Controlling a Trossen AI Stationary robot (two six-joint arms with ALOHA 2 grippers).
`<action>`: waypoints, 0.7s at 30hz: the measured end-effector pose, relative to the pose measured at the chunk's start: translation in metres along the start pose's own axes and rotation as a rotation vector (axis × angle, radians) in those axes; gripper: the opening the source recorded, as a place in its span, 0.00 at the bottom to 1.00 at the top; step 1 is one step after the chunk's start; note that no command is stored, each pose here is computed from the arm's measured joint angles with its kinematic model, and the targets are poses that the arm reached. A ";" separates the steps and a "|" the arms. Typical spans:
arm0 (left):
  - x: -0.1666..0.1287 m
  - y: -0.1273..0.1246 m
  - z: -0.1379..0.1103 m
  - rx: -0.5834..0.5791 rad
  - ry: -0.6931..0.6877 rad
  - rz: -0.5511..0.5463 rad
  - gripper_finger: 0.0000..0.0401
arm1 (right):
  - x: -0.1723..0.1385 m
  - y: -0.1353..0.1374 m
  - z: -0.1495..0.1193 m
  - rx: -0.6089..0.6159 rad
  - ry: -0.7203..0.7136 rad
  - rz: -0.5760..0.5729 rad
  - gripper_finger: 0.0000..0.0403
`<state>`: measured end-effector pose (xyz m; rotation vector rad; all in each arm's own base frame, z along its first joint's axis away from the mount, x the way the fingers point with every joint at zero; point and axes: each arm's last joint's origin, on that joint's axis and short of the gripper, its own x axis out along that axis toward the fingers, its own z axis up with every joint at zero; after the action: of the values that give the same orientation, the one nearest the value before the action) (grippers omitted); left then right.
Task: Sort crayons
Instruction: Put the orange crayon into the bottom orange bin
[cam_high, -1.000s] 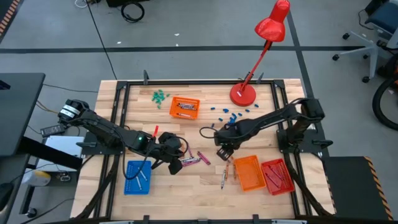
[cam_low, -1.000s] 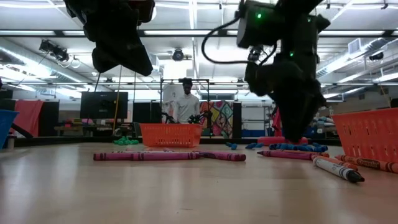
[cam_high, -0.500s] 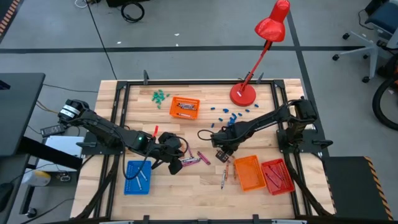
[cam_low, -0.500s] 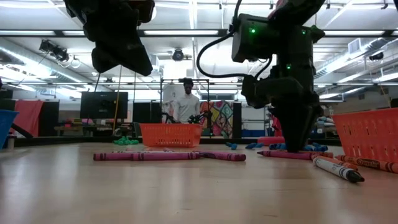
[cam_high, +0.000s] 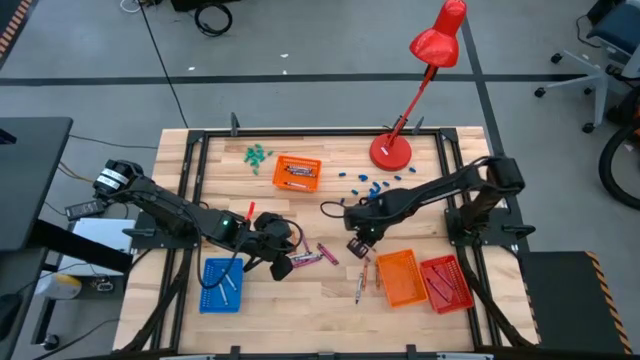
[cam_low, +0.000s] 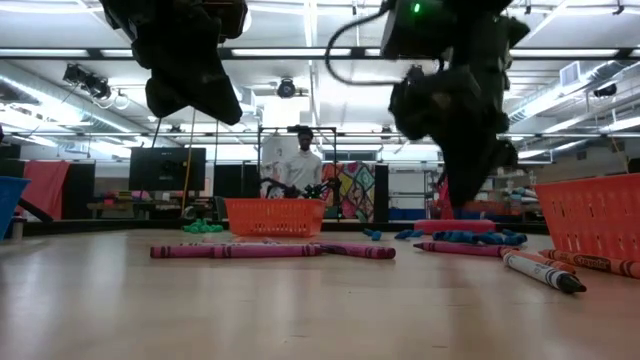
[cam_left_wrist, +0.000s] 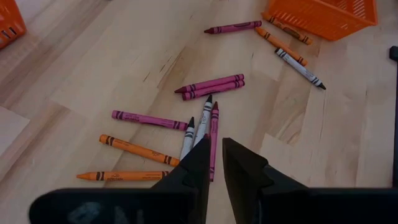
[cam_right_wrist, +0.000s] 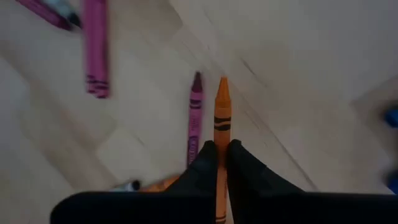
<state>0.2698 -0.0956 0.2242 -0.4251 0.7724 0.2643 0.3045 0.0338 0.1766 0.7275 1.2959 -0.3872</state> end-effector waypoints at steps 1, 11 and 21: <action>0.000 0.000 0.000 0.000 0.000 0.000 0.13 | -0.006 0.000 0.000 0.013 -0.015 0.014 0.05; 0.000 0.000 0.000 0.002 0.004 0.003 0.13 | -0.068 0.005 -0.041 0.085 -0.049 0.082 0.07; 0.000 0.000 0.000 0.022 0.004 0.004 0.13 | -0.068 0.029 -0.108 0.180 -0.020 -0.007 0.07</action>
<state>0.2694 -0.0955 0.2238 -0.4034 0.7798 0.2581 0.2273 0.1187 0.2388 0.8682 1.2557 -0.5200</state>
